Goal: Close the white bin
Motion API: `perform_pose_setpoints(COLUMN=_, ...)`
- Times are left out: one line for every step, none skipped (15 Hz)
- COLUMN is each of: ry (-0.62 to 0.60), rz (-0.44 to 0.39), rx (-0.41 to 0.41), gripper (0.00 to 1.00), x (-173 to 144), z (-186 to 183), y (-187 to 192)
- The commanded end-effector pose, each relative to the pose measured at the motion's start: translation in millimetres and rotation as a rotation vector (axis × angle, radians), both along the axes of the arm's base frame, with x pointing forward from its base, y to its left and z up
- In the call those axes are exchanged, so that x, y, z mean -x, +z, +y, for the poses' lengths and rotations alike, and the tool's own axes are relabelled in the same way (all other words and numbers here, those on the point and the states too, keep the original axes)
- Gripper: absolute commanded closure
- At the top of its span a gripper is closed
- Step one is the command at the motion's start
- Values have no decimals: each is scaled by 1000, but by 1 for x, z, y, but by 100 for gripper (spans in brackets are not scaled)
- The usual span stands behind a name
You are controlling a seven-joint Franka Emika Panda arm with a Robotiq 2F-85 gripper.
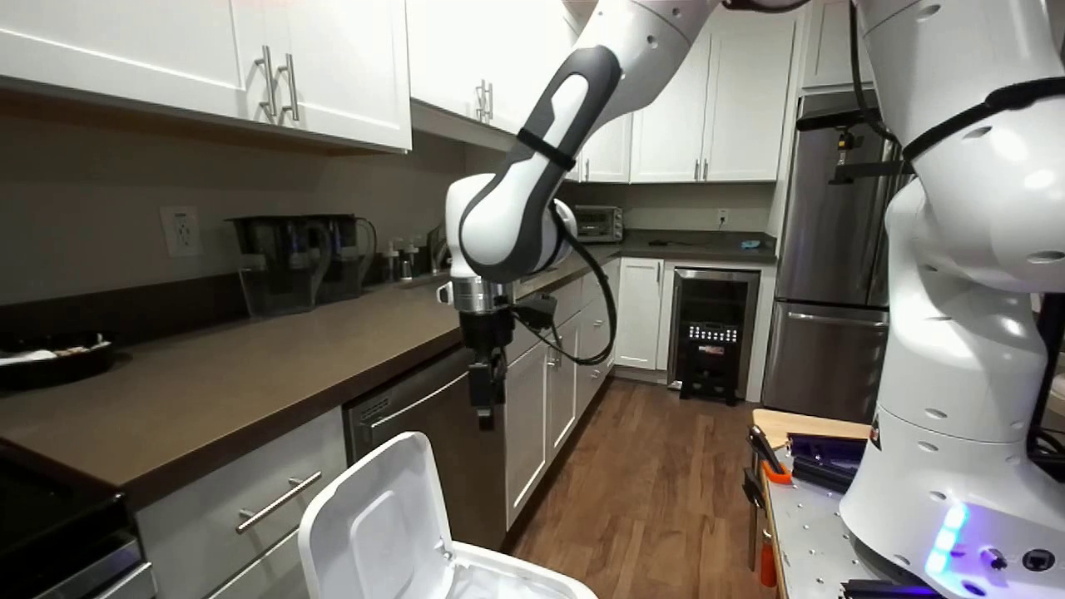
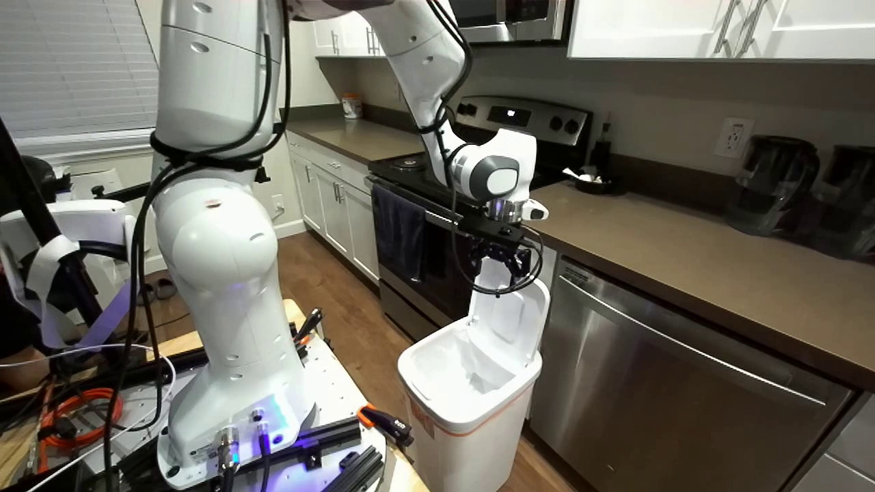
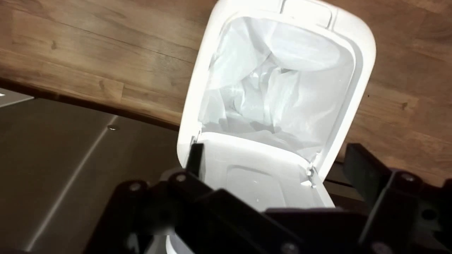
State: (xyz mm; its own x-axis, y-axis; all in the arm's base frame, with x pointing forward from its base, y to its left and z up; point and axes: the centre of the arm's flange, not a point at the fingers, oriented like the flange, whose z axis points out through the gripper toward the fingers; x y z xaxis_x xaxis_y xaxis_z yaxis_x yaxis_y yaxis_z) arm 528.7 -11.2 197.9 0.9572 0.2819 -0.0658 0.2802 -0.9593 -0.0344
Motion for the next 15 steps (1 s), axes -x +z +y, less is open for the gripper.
perform_pose_setpoints(ry=-21, rz=18, rx=-3, gripper=0, x=-73, z=19, y=-25)
perform_pose_setpoints(ry=-24, rz=33, rx=0, gripper=0, x=-85, z=24, y=-27)
perform_pose_setpoints(ry=-29, rz=45, rx=0, gripper=0, x=-96, z=27, y=-27)
perform_pose_setpoints(ry=-35, rz=46, rx=-4, gripper=0, x=-104, z=30, y=-24)
perform_pose_setpoints(ry=-38, rz=33, rx=-10, gripper=0, x=-111, z=31, y=-20)
perform_pose_setpoints(ry=-34, rz=3, rx=-15, gripper=0, x=-116, z=34, y=-14)
perform_pose_setpoints(ry=-28, rz=-21, rx=-19, gripper=0, x=-119, z=36, y=-10)
perform_pose_setpoints(ry=-22, rz=-36, rx=-23, gripper=0, x=-121, z=39, y=-4)
perform_pose_setpoints(ry=-17, rz=-50, rx=-32, gripper=0, x=-123, z=41, y=-1)
perform_pose_setpoints(ry=-15, rz=-61, rx=-44, gripper=0, x=-124, z=42, y=-1)
perform_pose_setpoints(ry=-17, rz=-68, rx=-56, gripper=0, x=-124, z=42, y=-3)
perform_pose_setpoints(ry=-18, rz=-77, rx=-68, gripper=0, x=-123, z=42, y=-7)
perform_pose_setpoints(ry=-16, rz=-88, rx=-74, gripper=4, x=-122, z=42, y=-12)
perform_pose_setpoints(ry=-16, rz=-105, rx=-81, gripper=7, x=-123, z=41, y=-18)
perform_pose_setpoints(ry=-17, rz=-120, rx=-82, gripper=5, x=-124, z=41, y=-24)
